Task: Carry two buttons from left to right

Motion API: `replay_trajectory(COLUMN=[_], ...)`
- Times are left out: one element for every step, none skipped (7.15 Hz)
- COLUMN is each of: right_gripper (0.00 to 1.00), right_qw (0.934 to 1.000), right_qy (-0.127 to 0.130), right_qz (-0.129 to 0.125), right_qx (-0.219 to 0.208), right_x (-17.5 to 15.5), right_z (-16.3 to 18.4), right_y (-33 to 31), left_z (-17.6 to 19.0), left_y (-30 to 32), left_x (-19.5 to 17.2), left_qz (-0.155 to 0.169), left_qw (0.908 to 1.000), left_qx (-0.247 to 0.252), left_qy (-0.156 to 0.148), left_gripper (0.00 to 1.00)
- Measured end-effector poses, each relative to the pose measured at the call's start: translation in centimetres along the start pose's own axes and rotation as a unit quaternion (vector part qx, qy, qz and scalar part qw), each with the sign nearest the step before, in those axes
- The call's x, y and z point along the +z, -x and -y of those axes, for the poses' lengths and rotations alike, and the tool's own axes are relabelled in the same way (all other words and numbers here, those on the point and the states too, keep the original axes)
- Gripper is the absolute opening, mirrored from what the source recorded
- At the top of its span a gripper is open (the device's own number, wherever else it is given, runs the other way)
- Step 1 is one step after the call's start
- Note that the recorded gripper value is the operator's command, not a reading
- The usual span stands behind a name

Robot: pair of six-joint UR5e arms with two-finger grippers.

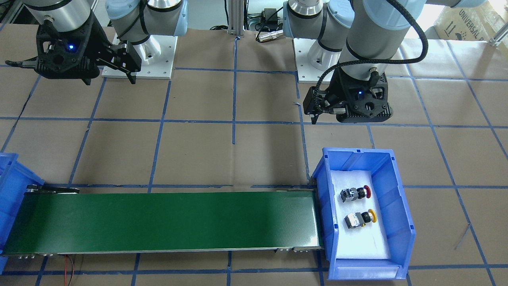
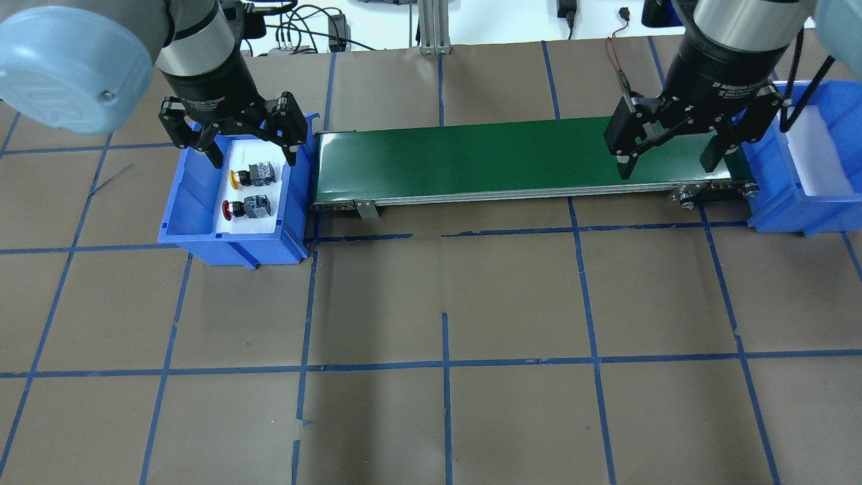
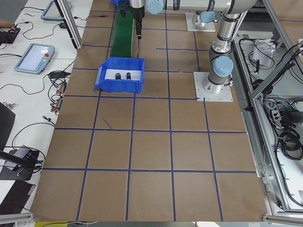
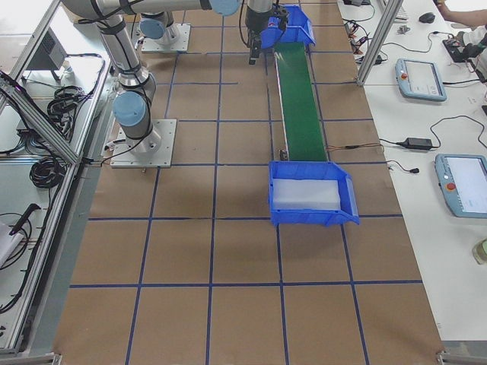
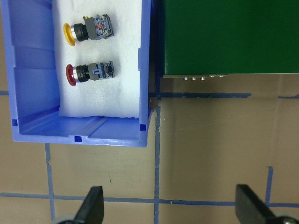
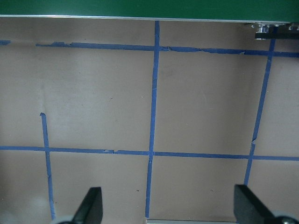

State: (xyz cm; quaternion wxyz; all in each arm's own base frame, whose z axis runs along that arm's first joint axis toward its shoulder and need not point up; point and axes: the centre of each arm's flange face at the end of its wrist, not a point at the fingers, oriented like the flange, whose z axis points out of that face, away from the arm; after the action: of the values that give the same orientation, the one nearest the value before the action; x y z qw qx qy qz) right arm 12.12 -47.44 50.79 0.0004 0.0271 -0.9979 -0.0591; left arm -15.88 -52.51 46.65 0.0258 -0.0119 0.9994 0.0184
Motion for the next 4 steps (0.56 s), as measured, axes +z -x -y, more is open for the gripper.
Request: replay_trajectory(right_gripper=[1.0, 1.0, 1.0, 1.0], right_qw=[1.0, 1.0, 1.0, 1.0], right_qy=[0.0, 0.001, 0.001, 0.002], right_qz=[0.0, 0.001, 0.001, 0.001], right_qx=[0.0, -0.001, -0.001, -0.001], right_x=[0.02, 0.06, 0.08, 0.12], right_z=[0.0, -0.01, -0.02, -0.03], right_y=[0.01, 0.01, 0.01, 0.01], left_z=[0.0, 0.0, -0.02, -0.03], left_y=[0.04, 0.08, 0.09, 0.1], left_x=[-0.05, -0.11, -0.18, -0.33], left_qz=[0.0, 0.0, 0.0, -0.001], left_qw=[1.0, 1.0, 1.0, 1.0], left_qx=[0.0, -0.001, -0.001, 0.002], left_qy=[-0.001, -0.001, -0.002, -0.003], left_gripper=[1.0, 1.0, 1.0, 1.0])
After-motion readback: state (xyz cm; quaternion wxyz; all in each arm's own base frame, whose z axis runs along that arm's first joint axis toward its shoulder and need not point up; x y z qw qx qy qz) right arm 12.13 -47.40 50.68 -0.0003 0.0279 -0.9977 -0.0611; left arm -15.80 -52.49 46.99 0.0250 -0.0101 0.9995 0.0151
